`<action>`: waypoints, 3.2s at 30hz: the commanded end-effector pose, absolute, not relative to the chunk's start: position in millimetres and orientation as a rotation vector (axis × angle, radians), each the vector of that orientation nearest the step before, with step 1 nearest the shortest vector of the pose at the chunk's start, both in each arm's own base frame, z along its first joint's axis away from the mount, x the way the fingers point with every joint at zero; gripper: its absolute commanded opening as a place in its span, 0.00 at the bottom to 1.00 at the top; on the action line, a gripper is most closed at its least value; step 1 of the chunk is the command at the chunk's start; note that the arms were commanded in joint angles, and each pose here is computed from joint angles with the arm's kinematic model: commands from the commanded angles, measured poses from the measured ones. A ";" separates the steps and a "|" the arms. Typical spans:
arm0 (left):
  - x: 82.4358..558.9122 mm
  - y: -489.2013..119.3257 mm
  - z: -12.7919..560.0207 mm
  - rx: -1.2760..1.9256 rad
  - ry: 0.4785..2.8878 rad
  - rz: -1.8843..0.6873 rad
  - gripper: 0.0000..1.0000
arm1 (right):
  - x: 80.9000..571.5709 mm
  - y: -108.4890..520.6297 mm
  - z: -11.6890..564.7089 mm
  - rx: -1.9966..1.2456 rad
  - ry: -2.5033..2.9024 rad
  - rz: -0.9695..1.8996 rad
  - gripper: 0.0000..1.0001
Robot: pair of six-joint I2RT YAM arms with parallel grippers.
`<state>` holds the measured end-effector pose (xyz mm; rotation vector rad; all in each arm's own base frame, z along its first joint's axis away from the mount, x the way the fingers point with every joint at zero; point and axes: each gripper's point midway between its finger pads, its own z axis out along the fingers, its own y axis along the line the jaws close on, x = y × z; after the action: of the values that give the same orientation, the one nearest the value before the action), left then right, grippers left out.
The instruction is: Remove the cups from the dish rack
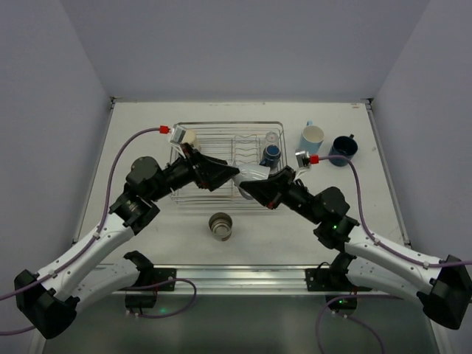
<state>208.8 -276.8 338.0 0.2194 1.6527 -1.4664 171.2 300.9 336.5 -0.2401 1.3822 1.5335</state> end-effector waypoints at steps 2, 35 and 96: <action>219.6 -247.2 360.5 0.267 1.618 -1.166 1.00 | 186.1 279.5 343.4 -0.159 1.413 1.388 0.00; 236.4 -138.9 238.8 0.282 1.855 -0.400 1.00 | 388.0 63.3 113.9 0.167 2.490 0.052 0.00; 428.1 -132.4 139.2 -0.081 2.159 0.048 0.91 | 217.1 193.4 223.5 -0.217 1.894 1.027 0.78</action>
<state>404.3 -127.6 113.1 -0.0466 2.2544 0.0882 218.7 187.6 214.9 -0.2012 1.9321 0.9868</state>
